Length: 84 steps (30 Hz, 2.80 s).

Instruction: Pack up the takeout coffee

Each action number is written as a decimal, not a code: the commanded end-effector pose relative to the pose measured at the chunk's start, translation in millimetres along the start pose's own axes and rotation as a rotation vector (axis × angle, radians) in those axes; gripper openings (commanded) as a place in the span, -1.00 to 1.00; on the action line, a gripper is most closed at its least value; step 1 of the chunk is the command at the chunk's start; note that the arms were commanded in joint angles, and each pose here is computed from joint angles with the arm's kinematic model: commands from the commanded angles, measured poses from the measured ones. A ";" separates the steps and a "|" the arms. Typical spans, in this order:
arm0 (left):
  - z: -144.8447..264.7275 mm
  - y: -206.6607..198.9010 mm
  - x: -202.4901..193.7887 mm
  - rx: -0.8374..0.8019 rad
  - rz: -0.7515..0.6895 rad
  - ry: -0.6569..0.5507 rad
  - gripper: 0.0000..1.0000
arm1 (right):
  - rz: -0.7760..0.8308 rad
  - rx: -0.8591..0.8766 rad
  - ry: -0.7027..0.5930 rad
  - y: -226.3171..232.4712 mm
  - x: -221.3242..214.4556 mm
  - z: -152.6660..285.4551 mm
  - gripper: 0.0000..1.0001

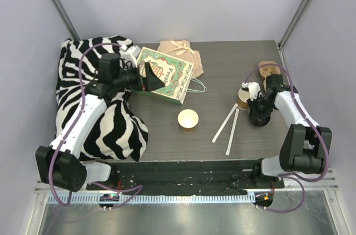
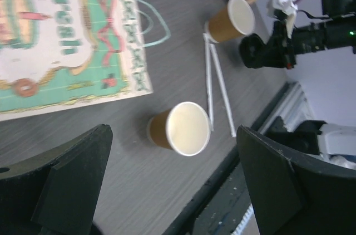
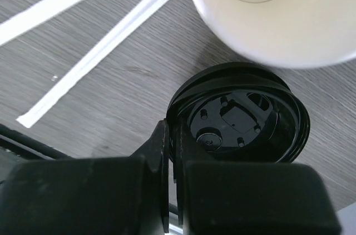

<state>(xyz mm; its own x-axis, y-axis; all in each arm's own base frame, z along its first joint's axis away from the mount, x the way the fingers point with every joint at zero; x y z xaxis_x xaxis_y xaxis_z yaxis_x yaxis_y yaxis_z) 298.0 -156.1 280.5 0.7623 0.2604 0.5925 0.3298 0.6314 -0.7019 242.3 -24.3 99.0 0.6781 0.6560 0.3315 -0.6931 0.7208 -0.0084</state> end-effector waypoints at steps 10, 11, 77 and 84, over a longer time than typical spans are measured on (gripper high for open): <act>-98.7 -73.3 -53.6 -0.209 0.225 0.140 0.99 | -0.009 -0.094 -0.092 7.5 9.8 40.5 -0.98; -102.7 -82.4 -54.7 -0.250 0.225 0.122 0.99 | 0.006 -0.085 -0.099 11.2 9.1 42.5 -0.98; -269.4 -231.3 -222.0 -0.407 0.253 0.484 -0.03 | 0.760 0.107 -0.078 102.0 -52.0 83.5 -0.98; -276.3 -224.3 -231.4 -0.383 0.272 0.488 0.00 | 0.758 0.099 -0.070 101.9 -53.8 82.5 -0.98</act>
<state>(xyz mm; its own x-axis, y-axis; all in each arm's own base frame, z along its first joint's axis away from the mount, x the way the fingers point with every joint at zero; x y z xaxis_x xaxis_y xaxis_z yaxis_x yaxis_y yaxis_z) 201.7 -550.5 176.8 0.9848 -0.0607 0.1627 0.1736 0.3152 -0.9330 131.1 -7.0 160.3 -0.0301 0.9469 0.3202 -0.9697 0.0500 -0.2390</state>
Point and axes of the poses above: each gripper's point midway between its finger pads, its own z axis back along the fingers, its own y axis along the line the jaws close on, x = y × z, the point moved 4 cm from there along z, back along the fingers, and after that the axes turned 12 degrees about z, right-handed, at the moved point
